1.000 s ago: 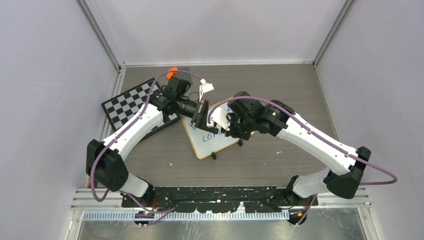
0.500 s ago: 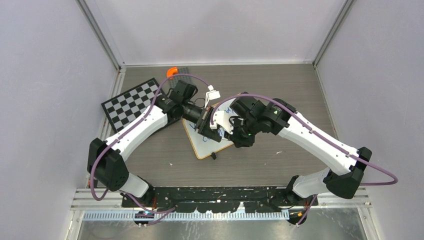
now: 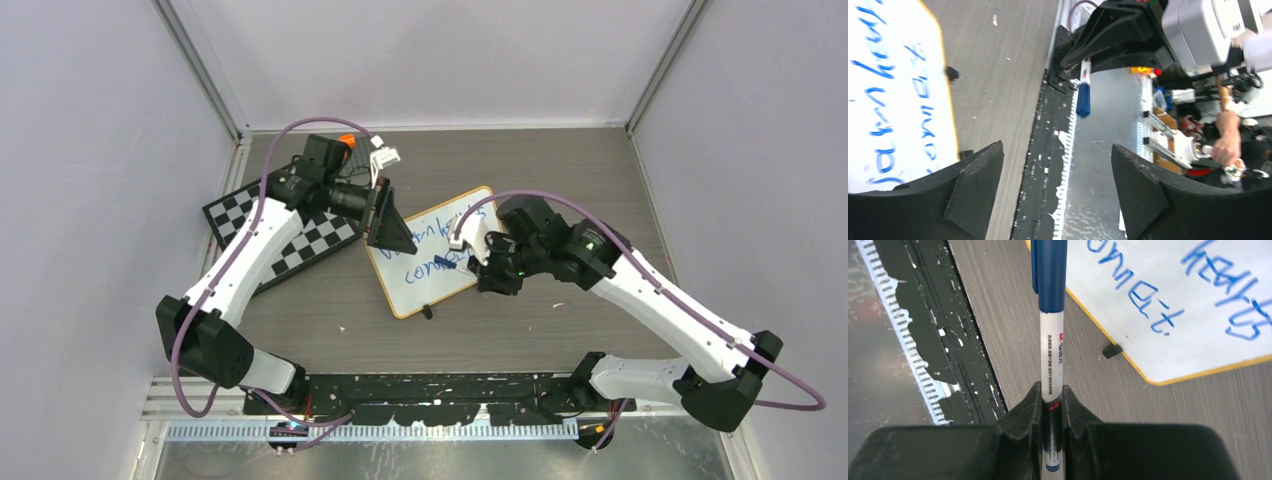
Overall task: Write a sentence on the whiteboard
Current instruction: Pass from the left arm to the right, then put down the whiteboard marker at the center of the board.
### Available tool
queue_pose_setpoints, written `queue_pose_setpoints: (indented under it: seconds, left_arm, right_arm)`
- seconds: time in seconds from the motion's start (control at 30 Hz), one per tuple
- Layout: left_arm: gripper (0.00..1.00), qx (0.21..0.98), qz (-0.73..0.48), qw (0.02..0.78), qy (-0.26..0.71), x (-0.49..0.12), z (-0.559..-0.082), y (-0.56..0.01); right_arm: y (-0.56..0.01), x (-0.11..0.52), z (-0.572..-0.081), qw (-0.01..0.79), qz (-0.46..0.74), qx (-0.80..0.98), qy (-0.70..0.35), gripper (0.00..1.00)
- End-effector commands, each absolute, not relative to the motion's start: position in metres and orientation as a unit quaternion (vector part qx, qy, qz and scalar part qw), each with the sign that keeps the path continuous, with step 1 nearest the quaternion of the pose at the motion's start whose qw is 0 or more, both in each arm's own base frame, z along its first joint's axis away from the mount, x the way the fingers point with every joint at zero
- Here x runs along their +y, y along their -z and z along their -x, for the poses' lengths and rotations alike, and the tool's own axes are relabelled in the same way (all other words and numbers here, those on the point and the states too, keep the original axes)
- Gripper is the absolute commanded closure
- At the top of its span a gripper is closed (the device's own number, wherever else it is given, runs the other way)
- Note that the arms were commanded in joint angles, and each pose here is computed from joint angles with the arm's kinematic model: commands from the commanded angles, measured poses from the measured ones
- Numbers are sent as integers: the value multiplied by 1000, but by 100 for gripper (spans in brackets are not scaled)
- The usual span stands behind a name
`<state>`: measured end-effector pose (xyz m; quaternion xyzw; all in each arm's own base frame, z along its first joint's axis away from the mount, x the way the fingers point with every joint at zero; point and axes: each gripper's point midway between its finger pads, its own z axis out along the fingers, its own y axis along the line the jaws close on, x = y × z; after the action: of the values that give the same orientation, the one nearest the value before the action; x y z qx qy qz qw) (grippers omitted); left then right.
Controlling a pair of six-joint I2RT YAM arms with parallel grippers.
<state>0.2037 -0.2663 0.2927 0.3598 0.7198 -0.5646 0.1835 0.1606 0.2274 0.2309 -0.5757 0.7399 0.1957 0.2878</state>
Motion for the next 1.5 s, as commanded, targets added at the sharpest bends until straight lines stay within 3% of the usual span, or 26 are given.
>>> queue_pose_setpoints:
  seconds: [0.0,0.13,0.3,0.5,0.73,1.07,1.23,1.47]
  left_arm:
    - [16,722,-361,257,531,-248,-219,-318]
    - [2,750,-308,298,503,-231,-249,-317]
    - [0,770,-270,329,475,-212,-271,-319]
    - [0,787,-241,351,447,-192,-284,-318]
    - [0,805,-234,354,415,-178,-286,-305]
    - [0,819,-231,335,405,-169,-285,-284]
    - [0,823,-224,333,402,-165,-287,-276]
    - [0,821,-233,338,398,-162,-288,-269]
  right_arm:
    - [-249,223,-176,341,511,757,-223,100]
    - [-240,197,-212,333,399,824,-226,100]
    - [-207,129,-272,309,228,899,-213,100]
    - [-148,47,-309,274,140,945,-110,100]
    - [-80,-34,-323,201,74,976,-29,100]
    - [-20,-85,-321,132,39,991,6,99]
    - [-4,-88,-315,109,41,993,5,80]
    - [5,-87,-306,86,39,996,0,67]
